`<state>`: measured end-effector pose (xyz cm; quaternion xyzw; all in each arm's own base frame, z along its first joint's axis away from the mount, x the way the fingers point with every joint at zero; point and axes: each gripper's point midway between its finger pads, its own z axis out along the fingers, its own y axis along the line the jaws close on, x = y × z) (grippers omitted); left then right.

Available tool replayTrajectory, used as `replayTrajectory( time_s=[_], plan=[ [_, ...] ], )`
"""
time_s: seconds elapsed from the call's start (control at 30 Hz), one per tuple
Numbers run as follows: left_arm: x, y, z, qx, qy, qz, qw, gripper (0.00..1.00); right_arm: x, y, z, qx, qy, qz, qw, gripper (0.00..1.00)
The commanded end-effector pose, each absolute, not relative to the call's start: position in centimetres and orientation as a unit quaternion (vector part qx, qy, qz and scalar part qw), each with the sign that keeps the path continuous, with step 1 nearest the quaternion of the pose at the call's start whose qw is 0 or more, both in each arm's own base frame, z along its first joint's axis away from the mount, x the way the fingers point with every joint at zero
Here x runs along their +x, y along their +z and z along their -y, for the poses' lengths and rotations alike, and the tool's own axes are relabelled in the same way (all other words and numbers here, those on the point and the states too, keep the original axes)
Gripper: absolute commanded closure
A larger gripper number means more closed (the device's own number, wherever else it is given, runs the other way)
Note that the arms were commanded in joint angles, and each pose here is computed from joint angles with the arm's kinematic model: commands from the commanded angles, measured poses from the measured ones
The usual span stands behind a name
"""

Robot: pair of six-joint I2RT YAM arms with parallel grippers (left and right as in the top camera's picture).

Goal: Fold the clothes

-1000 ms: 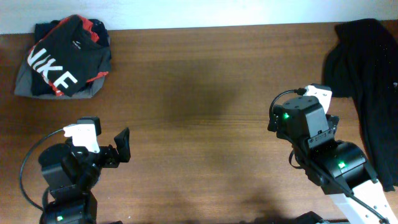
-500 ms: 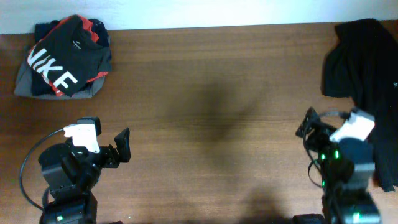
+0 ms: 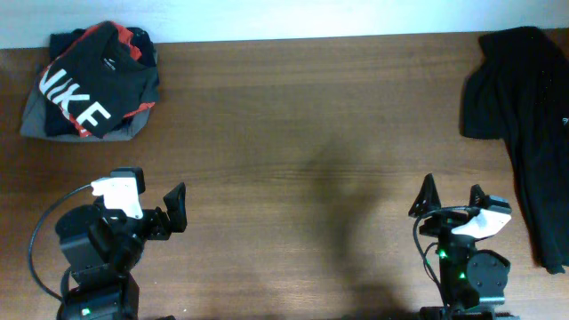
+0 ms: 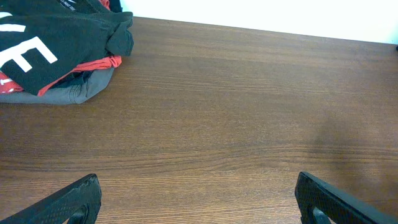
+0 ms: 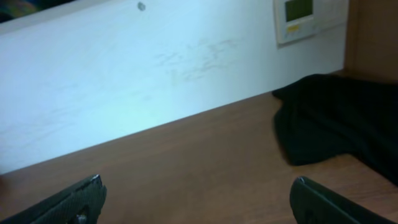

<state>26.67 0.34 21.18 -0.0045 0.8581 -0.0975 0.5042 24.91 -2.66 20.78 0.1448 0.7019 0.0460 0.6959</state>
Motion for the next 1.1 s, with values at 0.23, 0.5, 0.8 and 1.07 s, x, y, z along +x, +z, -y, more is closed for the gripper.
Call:
replayTrajectory(
  time_s=[0.23, 0.5, 0.8, 1.07],
  plan=[
    [26.6, 21.2, -0.1, -0.005, -0.106, -0.857, 0.504, 0.01, 24.0, 21.4, 1.8, 0.117, 0.065, -0.666, 0.734, 0.01],
    [26.6, 21.2, -0.1, -0.005, -0.106, -0.857, 0.504, 0.01, 24.5, 20.3, 0.7, 0.092, 0.075, -0.663, 0.739, 0.01],
    [26.6, 21.2, -0.1, -0.005, -0.106, -0.857, 0.504, 0.01, 24.7, 18.0, 0.1, 0.056, 0.047, -0.698, 0.712, 0.01],
    [26.6, 21.2, -0.1, -0.005, -0.106, -0.857, 0.504, 0.01, 24.6, 15.5, 0.0, 0.040, 0.032, -0.734, 0.678, 0.01]
  ],
)
